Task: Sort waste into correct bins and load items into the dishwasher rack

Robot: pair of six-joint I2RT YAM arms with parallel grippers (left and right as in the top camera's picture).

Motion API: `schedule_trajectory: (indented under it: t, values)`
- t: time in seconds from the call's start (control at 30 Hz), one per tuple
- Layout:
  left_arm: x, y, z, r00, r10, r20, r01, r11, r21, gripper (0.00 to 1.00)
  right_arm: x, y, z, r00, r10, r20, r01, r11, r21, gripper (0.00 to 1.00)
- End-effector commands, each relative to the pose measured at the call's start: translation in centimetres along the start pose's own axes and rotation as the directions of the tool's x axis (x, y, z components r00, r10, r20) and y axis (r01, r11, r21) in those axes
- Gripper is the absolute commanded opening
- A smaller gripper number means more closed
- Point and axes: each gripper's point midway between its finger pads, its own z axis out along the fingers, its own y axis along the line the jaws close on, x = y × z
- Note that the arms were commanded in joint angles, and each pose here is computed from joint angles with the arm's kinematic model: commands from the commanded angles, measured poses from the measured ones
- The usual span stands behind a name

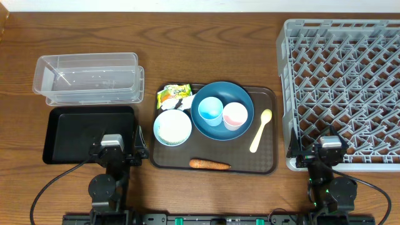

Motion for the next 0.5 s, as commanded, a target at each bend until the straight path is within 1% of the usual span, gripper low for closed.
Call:
schedule_trajectory:
  t: [0.0, 0.47]
  values:
    - [1.54, 0.38, 0.11, 0.999, -0.002, -0.044, 0.001, 1.0, -0.017, 0.93, 0.0, 0.12, -0.03, 1.0, 0.012, 0.002, -0.012, 1.0, -0.006, 0.99]
    - [1.54, 0.38, 0.11, 0.999, -0.002, -0.044, 0.001, 1.0, -0.017, 0.93, 0.0, 0.12, -0.03, 1.0, 0.012, 0.002, -0.012, 1.0, -0.006, 0.99]
